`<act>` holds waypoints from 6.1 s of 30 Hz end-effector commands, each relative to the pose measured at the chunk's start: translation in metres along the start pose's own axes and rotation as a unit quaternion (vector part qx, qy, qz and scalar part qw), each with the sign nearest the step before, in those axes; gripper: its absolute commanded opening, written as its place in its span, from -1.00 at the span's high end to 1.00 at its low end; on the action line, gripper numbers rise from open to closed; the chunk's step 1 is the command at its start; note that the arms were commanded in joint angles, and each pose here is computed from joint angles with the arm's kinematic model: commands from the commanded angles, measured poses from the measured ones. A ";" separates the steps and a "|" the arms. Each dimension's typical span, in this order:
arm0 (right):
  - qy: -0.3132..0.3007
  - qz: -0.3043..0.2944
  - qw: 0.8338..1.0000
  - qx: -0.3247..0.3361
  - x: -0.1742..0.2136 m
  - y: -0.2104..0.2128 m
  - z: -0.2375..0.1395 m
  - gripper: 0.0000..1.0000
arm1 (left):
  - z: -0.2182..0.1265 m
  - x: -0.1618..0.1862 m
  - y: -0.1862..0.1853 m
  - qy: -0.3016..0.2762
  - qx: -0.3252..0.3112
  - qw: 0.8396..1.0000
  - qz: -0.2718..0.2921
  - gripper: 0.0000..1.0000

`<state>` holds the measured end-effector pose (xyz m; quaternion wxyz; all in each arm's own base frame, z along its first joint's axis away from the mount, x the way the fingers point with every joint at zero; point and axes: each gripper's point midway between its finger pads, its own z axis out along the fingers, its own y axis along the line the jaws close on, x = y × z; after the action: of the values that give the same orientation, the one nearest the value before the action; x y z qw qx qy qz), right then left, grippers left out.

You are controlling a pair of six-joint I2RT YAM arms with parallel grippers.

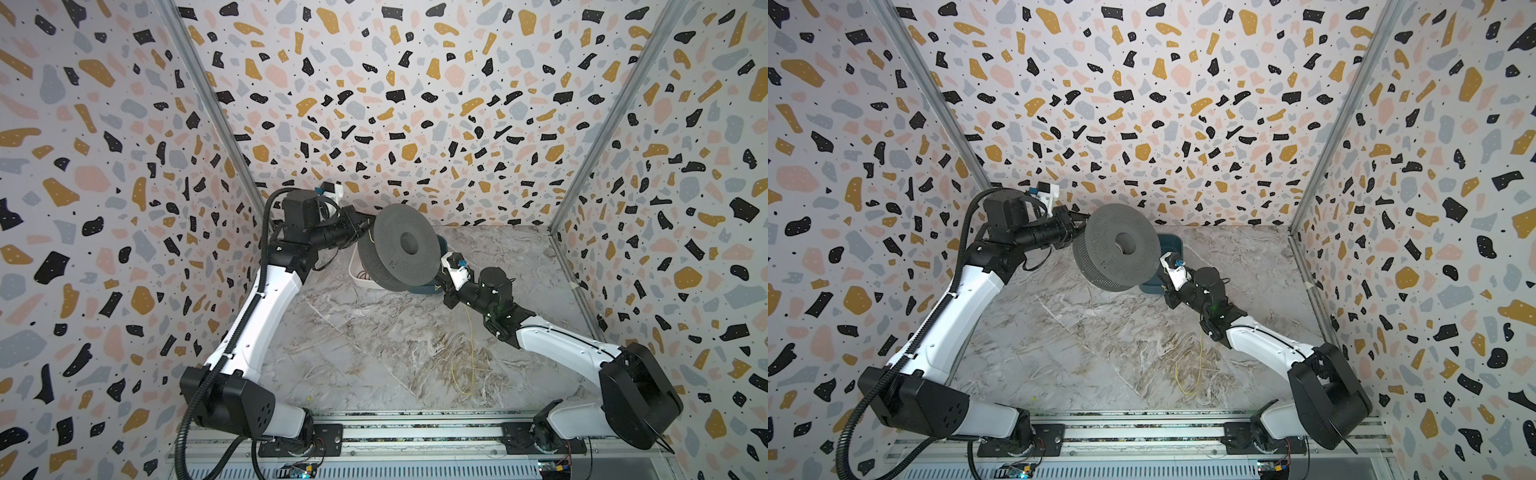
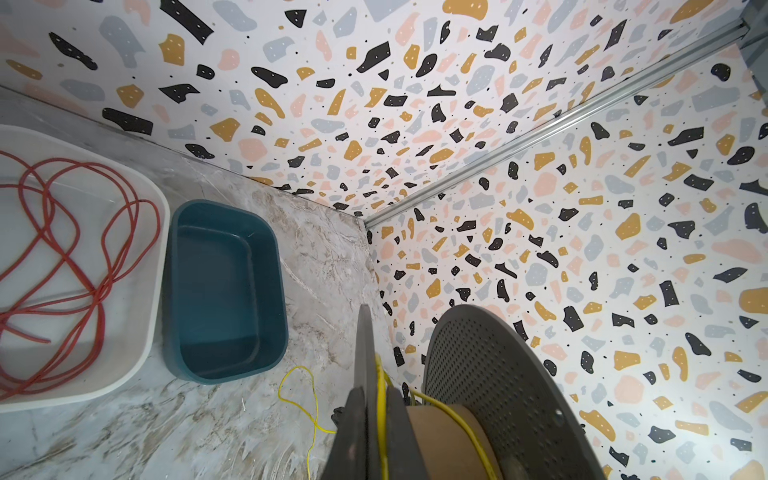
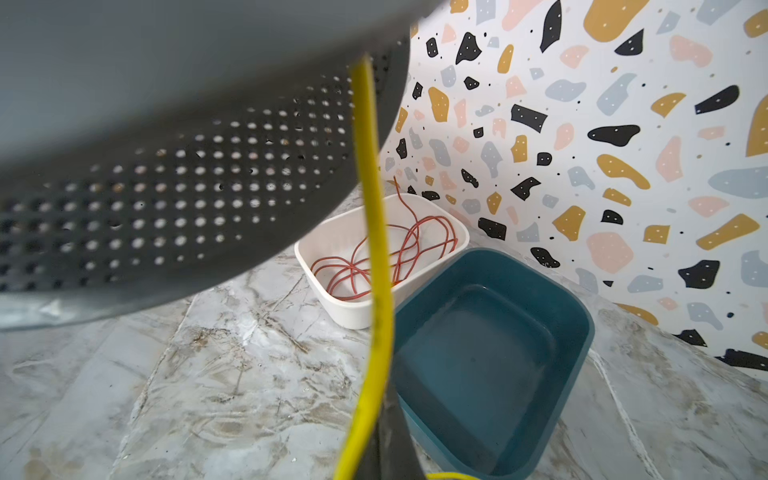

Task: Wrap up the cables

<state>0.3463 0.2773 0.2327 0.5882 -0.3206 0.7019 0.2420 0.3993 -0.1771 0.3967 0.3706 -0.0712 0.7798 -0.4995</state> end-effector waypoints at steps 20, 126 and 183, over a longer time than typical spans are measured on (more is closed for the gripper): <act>0.042 -0.121 0.992 -0.013 -0.016 0.077 0.020 1.00 | -0.114 -0.088 0.007 -0.371 -0.103 0.922 -0.031 1.00; -0.005 0.088 0.986 -0.139 -0.012 -0.015 0.128 0.69 | -0.099 -0.053 -0.085 -0.211 -0.147 0.950 0.179 1.00; -0.119 -0.236 0.965 -0.001 -0.193 0.088 -0.040 1.00 | -0.059 -0.073 0.063 -0.217 -0.463 0.821 0.254 1.00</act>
<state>0.2865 0.3478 0.3638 0.6530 -0.4745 0.5774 0.1231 0.4276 -0.0611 0.3778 0.5424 -0.1563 0.8226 0.0683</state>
